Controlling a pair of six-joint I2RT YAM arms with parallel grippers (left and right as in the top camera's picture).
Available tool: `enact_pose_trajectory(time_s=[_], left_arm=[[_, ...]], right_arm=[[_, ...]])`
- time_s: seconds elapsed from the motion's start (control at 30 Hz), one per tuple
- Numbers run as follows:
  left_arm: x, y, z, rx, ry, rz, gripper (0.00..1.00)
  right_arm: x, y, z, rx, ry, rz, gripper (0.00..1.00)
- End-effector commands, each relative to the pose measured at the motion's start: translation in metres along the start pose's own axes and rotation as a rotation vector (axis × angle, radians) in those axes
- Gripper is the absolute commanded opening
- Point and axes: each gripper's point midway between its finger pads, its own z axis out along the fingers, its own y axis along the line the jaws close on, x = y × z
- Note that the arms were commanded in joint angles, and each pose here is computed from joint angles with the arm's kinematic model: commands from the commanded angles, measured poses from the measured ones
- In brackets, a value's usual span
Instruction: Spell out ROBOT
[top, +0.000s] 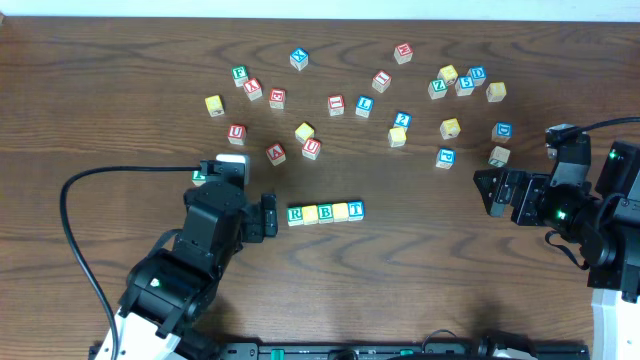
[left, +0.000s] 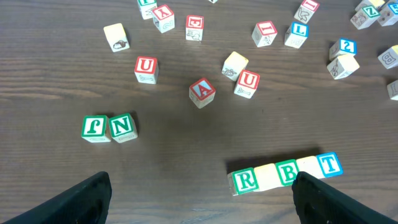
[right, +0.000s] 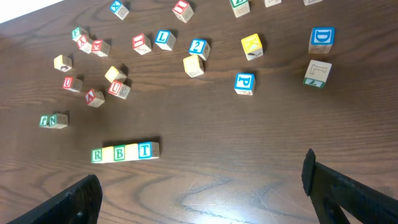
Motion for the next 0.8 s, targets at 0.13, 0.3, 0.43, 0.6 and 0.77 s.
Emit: enact_pose_trajectory(time_s=[0.13,0.3,0.43,0.6,0.77], left_arm=[[0.009,0.004,0.007,-0.028,0.045,0.012,0.91],[0.014,0.004,0.01,-0.029,0.066,0.016,0.91],[0.014,0.004,0.01,-0.03,0.066,0.016,0.91],[0.014,0.002,0.01,-0.02,0.069,0.001,0.91],[0.008,-0.002,-0.003,0.024,0.023,-0.009,0.91]], right_arm=[[-0.002,0.0,-0.003,0.005,-0.011,-0.018,0.99],[-0.002,0.0,-0.003,0.005,-0.011,-0.018,0.99],[-0.002,0.0,-0.003,0.005,-0.011,-0.018,0.99],[-0.002,0.0,-0.003,0.005,-0.011,-0.018,0.99],[-0.002,0.0,-0.003,0.005,-0.011,-0.018,0.99]])
